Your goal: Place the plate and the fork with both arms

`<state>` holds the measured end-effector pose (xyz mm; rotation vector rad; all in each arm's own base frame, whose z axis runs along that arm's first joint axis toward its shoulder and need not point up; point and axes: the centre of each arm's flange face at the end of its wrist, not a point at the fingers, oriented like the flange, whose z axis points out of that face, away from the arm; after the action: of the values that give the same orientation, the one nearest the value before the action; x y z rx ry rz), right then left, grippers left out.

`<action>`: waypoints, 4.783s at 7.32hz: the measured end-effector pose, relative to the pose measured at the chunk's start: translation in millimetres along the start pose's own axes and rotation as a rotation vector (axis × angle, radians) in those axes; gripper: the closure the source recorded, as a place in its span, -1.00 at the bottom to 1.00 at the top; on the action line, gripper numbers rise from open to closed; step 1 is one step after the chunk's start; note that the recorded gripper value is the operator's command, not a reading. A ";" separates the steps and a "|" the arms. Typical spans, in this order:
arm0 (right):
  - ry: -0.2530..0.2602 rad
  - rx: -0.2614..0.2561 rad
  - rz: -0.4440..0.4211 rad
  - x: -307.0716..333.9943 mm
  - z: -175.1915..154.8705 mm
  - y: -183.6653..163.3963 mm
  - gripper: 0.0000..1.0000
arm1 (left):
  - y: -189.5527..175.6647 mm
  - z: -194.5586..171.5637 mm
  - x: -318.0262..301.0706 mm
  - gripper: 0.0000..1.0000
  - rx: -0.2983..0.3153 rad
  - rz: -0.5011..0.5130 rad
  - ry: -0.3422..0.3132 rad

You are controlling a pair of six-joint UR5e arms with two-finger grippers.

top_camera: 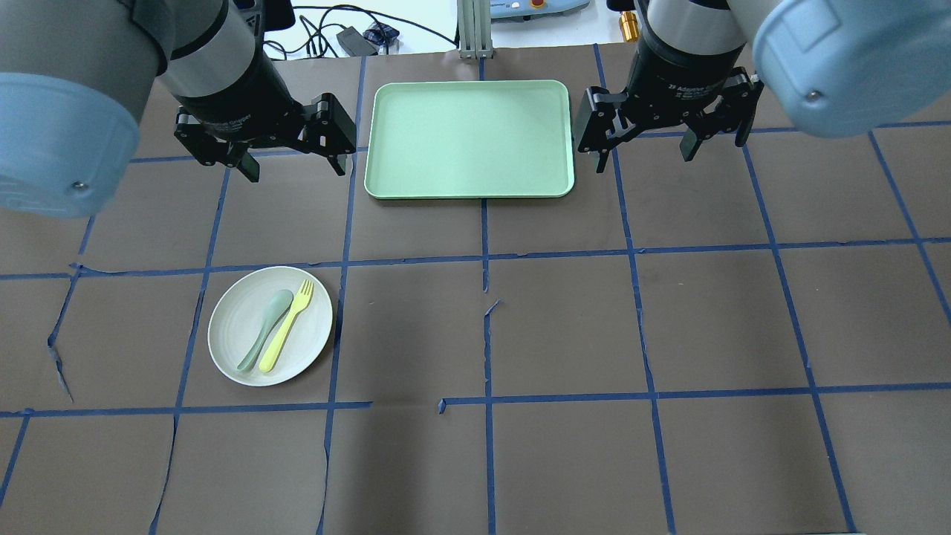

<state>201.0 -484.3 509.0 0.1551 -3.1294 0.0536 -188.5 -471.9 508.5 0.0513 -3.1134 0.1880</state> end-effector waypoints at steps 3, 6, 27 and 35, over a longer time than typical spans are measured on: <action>0.000 0.002 0.001 0.4 -0.6 -0.3 -1.00 | 2.8 -0.2 0.1 -1.00 -0.002 0.001 0.000; 0.000 0.003 0.001 0.8 -1.6 -0.5 -1.00 | 2.8 1.3 1.2 -1.00 -0.005 0.003 0.000; 0.000 0.003 0.002 1.2 -0.9 -0.7 -1.00 | -17.5 79.1 -118.9 -1.00 -0.140 0.046 -0.034; 0.000 -0.001 0.000 0.0 0.8 -0.5 -1.00 | 37.2 300.5 -257.0 0.01 -0.185 0.044 0.003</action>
<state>201.1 -484.9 508.2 0.1553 -3.1296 0.0524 61.0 -463.1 199.6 -0.0202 -3.1146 -0.1002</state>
